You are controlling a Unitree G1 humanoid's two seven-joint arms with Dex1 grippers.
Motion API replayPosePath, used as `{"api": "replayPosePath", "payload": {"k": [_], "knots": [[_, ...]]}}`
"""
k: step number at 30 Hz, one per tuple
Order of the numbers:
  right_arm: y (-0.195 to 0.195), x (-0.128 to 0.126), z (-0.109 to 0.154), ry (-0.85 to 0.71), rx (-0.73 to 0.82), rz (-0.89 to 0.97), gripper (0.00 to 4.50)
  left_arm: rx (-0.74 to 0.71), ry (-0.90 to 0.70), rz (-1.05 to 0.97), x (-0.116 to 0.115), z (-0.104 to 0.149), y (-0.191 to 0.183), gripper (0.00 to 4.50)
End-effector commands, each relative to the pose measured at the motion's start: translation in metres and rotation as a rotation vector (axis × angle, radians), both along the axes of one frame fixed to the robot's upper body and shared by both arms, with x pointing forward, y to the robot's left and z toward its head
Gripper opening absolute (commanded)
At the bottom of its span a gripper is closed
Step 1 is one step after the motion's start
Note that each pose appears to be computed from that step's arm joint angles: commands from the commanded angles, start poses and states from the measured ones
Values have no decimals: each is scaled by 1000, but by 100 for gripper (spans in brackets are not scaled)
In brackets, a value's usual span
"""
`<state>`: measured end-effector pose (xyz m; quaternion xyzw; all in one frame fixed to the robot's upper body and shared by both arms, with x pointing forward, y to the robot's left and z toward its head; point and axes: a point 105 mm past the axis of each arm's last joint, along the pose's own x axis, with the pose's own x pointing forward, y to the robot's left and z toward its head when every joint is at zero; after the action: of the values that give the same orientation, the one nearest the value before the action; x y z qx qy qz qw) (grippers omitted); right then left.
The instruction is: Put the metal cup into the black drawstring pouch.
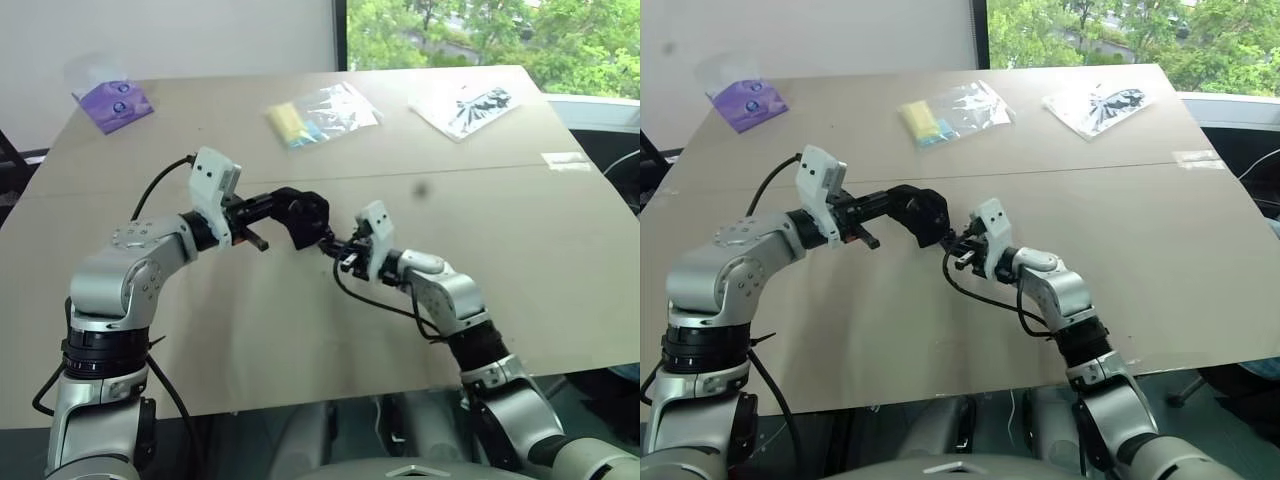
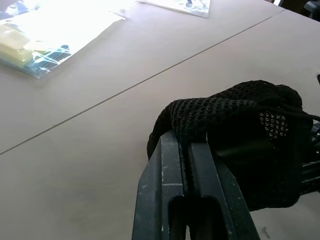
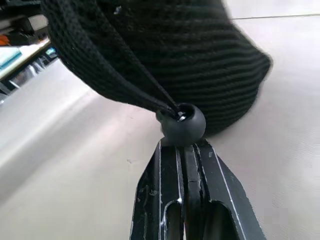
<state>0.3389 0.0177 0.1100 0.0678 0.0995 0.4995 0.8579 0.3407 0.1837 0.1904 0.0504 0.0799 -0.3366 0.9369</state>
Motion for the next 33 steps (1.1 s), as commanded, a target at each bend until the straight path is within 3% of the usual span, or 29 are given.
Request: {"api": "replayPosePath", "payload": {"k": [1, 3, 6, 8, 16, 19, 25, 33], "knots": [[-32, 4, 20, -187, -115, -64, 5, -7, -59, -9, -3, 16, -4, 0], [-78, 13, 35, -347, -321, -154, 5, -30, -54, -3, -3, 14, -6, 0], [-114, 17, 56, -502, -523, -206, 5, -38, -51, -12, -5, 11, -13, 0], [-134, 21, 96, -639, -620, -234, 5, -77, -39, -56, -7, 9, -29, 0], [-135, 14, 173, -928, -748, -171, 5, -242, -71, -133, -12, 24, -62, 0], [-126, 7, 196, -1005, -742, -122, 0, -352, -111, -189, -17, 44, -71, 86], [-115, -3, 218, -1103, -733, -43, 0, -439, -206, -266, -18, 88, -87, 361], [-102, -16, 222, -1146, -662, 50, 0, -431, -287, -396, -24, 116, -121, 361]]}}
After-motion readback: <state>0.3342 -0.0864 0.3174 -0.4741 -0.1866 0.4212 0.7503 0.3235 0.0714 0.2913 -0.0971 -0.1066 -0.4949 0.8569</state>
